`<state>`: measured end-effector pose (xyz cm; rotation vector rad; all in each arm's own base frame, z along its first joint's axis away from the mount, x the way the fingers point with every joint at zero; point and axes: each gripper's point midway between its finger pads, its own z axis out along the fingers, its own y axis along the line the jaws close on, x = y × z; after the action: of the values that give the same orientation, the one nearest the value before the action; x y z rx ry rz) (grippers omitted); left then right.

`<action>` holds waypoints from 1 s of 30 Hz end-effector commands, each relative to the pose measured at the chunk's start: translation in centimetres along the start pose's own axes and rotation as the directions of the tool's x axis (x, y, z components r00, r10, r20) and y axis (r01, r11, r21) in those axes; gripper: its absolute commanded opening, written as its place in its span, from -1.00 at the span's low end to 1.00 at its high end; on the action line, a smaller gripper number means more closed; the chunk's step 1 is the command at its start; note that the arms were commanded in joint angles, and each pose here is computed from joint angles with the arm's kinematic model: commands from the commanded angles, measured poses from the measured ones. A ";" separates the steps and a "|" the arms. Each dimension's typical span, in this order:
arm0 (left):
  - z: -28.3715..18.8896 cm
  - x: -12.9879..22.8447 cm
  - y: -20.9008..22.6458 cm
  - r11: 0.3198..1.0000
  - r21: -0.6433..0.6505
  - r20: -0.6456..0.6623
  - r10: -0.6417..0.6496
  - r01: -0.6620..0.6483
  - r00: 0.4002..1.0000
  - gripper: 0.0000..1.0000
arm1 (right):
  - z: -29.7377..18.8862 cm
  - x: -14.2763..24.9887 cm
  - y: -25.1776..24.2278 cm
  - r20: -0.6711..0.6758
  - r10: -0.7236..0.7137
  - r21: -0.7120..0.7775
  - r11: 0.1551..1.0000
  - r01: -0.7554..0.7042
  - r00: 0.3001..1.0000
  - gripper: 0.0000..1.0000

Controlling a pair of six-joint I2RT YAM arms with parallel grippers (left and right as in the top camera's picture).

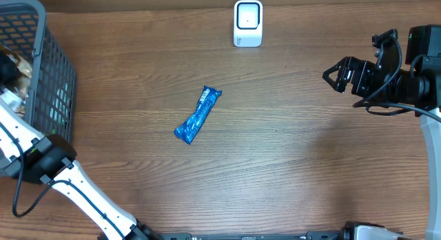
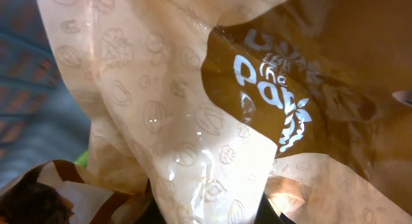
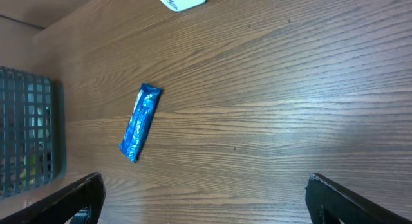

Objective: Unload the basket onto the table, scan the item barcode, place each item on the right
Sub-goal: 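Carry the brown bag out and drop it beside the blue bar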

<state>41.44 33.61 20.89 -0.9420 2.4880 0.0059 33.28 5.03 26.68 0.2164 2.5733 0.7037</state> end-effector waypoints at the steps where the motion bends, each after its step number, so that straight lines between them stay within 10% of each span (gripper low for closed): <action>1: -10.3 -2.2 -2.6 0.999 0.032 0.220 0.022 -0.030 0.975 -0.92 | -0.5 -0.5 0.6 0.022 -0.020 -0.006 1.000 0.020 1.000 1.00; 6: -23.9 0.7 -8.3 0.981 0.092 0.423 0.119 -0.173 0.898 -0.92 | -1.8 -2.7 1.9 0.114 -0.075 -0.023 0.997 0.078 0.991 1.00; 14: -29.6 5.6 -18.8 0.858 0.289 0.506 0.240 -0.425 0.829 -0.92 | -4.6 -4.7 3.8 0.204 -0.144 -0.026 0.988 0.152 0.968 1.00; 22: -22.8 13.5 -29.1 0.711 0.414 0.255 0.509 -0.568 0.822 -0.92 | -4.6 -4.6 3.8 0.200 -0.141 -0.024 0.989 0.149 0.970 1.00; 30: -9.6 23.3 -31.8 0.703 0.395 -0.163 0.687 -0.591 0.709 -0.92 | -4.6 -4.7 3.8 0.203 -0.146 -0.023 0.988 0.154 0.968 1.00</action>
<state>41.91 -5.95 29.62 0.0899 2.7142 -0.3804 35.37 4.81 32.70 0.1094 2.3897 0.6548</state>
